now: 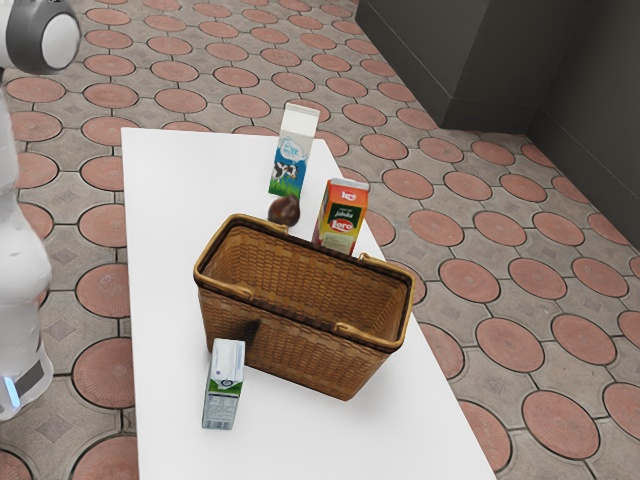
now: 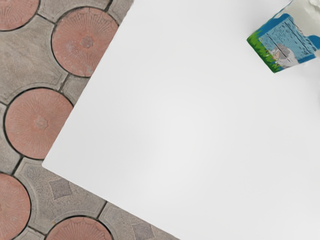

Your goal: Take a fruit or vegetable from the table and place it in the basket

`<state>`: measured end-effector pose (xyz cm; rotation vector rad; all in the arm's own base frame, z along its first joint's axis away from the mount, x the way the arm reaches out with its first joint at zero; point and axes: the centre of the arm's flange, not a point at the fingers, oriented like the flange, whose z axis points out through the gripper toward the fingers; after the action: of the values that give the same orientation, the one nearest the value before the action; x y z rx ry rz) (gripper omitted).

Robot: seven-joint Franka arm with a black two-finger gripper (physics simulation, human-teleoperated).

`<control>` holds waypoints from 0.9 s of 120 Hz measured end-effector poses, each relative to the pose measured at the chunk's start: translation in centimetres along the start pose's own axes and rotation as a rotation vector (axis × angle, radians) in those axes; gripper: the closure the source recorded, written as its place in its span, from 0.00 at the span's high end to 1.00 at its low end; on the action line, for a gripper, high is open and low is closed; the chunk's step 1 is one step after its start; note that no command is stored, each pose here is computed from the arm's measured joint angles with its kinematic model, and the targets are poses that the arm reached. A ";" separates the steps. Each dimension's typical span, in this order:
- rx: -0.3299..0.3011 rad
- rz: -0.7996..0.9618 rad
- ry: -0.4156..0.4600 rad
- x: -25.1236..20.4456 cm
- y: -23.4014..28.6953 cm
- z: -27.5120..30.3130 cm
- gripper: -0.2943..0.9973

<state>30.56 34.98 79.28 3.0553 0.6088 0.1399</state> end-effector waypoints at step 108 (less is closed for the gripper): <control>0.070 0.480 0.235 -2.8 24.9 31.6 0.75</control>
<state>40.40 10.80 48.62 3.2124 -0.1336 0.4977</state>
